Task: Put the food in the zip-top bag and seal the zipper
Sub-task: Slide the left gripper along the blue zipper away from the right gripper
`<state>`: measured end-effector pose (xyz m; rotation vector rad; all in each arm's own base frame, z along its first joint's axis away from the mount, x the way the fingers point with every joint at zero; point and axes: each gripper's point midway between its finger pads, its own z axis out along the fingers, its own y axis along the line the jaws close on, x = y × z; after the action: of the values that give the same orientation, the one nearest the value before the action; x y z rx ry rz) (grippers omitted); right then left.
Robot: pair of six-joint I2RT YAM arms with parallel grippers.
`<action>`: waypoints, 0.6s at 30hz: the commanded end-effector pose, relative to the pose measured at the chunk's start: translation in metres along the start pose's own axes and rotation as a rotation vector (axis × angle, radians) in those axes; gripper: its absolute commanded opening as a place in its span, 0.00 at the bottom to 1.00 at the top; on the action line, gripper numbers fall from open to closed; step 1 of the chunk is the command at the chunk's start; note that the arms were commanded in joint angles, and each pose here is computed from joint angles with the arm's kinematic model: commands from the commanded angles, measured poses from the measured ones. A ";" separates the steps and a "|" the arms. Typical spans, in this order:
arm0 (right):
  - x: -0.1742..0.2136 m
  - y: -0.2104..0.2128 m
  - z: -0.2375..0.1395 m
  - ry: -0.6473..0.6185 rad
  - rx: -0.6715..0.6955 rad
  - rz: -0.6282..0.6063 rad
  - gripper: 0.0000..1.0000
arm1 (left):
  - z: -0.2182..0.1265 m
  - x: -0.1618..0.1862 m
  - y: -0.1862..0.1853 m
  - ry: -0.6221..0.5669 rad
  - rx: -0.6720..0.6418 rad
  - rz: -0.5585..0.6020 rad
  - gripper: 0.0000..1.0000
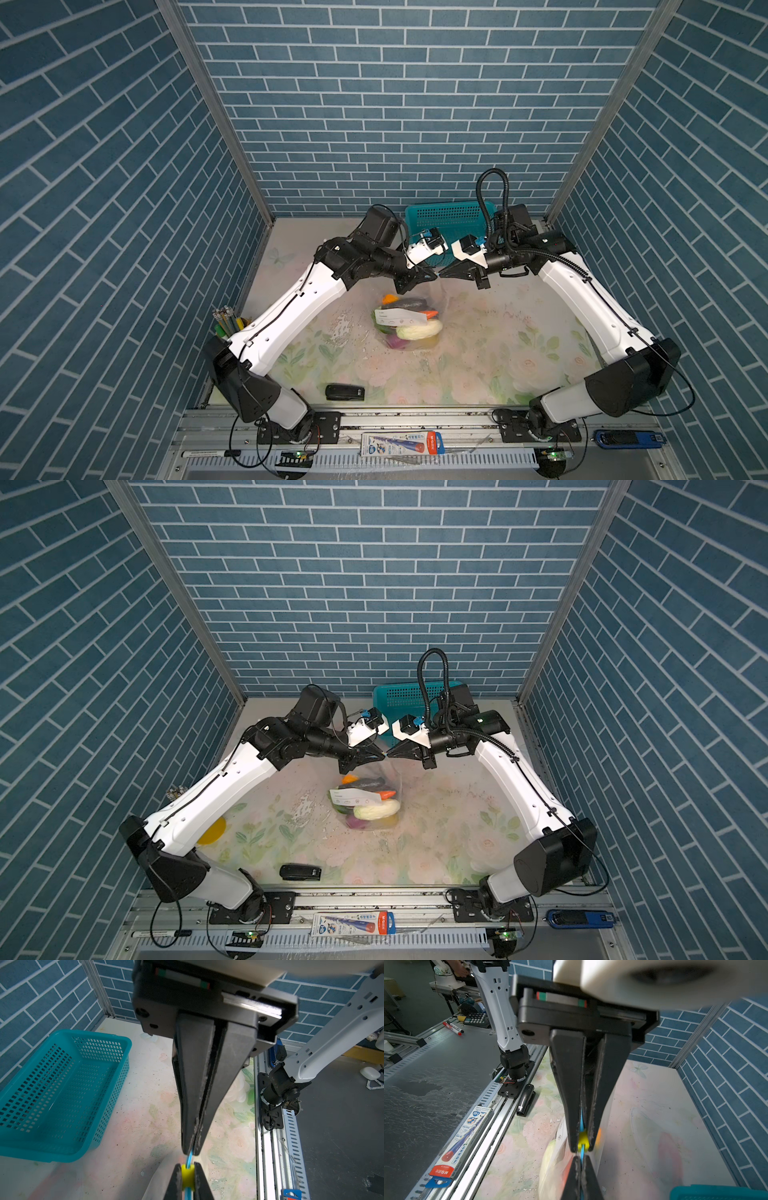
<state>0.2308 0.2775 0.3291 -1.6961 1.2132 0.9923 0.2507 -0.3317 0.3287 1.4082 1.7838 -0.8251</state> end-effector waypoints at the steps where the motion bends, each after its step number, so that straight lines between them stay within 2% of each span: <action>1: -0.009 0.004 -0.001 -0.017 -0.015 -0.025 0.00 | -0.008 -0.007 -0.001 -0.035 -0.010 0.013 0.05; 18: -0.013 0.010 -0.009 0.011 0.019 -0.053 0.00 | -0.017 0.001 0.001 -0.011 -0.061 0.013 0.05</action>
<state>0.2296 0.2771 0.3314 -1.7024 1.2063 0.9649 0.2482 -0.3279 0.3298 1.4018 1.7736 -0.8075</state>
